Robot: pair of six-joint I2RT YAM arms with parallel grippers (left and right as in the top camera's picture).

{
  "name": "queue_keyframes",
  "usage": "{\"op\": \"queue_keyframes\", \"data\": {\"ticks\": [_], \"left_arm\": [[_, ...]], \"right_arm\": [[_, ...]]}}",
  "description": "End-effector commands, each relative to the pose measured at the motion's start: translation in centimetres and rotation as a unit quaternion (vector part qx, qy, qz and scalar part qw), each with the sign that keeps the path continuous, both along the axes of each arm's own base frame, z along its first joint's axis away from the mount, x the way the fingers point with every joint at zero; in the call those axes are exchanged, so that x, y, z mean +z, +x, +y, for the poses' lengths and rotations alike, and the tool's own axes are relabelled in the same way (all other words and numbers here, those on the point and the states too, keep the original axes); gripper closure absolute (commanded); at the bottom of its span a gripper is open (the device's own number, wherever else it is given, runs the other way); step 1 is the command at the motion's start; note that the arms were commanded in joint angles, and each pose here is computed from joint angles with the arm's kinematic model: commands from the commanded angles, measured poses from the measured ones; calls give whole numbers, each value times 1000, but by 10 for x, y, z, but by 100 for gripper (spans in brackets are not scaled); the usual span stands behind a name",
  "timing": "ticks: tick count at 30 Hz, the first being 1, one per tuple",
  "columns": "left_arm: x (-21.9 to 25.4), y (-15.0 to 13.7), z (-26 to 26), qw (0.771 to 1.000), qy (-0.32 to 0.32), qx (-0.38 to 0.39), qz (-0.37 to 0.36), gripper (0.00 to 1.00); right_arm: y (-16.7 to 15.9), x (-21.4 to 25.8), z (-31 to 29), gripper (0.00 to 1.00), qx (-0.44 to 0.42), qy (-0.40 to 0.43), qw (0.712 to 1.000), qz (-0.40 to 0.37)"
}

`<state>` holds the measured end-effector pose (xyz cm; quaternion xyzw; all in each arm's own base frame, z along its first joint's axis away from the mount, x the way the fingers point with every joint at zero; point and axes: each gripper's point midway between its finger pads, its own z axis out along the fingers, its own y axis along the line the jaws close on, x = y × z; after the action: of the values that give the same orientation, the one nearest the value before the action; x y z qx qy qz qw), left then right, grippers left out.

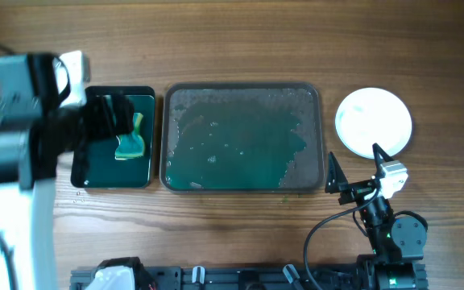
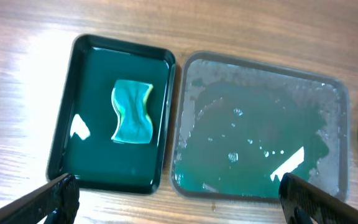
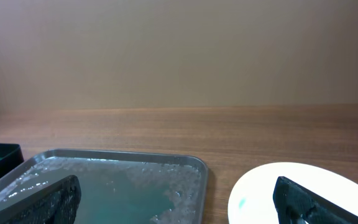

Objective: Clean dirty plates on tray and stack at the side

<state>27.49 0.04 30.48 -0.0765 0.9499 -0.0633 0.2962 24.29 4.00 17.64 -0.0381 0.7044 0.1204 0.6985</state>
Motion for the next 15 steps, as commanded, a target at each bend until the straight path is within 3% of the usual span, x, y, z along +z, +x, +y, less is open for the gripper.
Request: {"op": "queue_keyframes", "data": {"ticks": [1,5,8,15], "left_arm": [[36,-53,8,997,29,23,-68,0],[71,-124,2,980,36,26,-195,0],[54,-151,0,969,39,27,-244,0],[6,-96,-5,921,32,7,-388,0]], "right_arm": [[-1,2,1,0,4,-5,1000,-6],[-1,2,1,0,4,-5,1000,-6],[-1,2,1,0,4,-5,1000,-6],[-1,2,1,0,4,-5,1000,-6]]}}
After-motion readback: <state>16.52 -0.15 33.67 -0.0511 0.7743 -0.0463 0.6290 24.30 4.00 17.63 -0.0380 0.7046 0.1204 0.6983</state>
